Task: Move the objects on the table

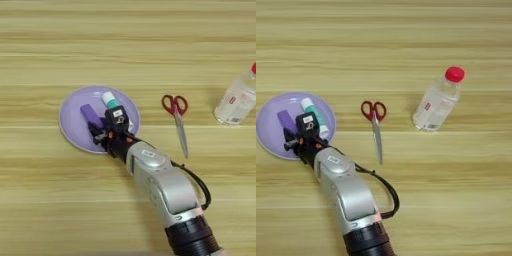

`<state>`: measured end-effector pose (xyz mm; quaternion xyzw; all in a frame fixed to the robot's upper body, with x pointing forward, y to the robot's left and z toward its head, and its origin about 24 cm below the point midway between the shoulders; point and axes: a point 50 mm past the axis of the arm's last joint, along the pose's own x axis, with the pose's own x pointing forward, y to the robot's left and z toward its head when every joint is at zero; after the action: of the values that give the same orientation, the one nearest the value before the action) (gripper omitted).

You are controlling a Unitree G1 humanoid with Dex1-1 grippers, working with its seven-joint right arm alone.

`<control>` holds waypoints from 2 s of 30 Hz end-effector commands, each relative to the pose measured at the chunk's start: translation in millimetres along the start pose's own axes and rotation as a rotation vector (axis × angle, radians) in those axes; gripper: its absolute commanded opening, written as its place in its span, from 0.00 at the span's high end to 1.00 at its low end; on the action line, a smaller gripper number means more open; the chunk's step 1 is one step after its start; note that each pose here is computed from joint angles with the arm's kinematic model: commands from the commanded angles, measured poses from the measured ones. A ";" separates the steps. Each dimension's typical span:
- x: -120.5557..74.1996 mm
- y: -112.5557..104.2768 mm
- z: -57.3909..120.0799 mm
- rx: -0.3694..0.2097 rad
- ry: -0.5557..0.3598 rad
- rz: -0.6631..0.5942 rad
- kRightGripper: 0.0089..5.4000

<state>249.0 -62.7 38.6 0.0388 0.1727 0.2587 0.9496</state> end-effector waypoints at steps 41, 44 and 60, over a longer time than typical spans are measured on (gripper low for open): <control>-18.9 -7.0 59.8 -0.151 -0.275 -0.048 0.01; -24.2 -10.6 65.9 -0.170 -0.303 -0.066 0.01; -58.4 -84.6 72.3 -0.286 -0.356 -0.417 0.01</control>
<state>262.1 -157.2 91.7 -0.0786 0.0228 0.0871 0.9928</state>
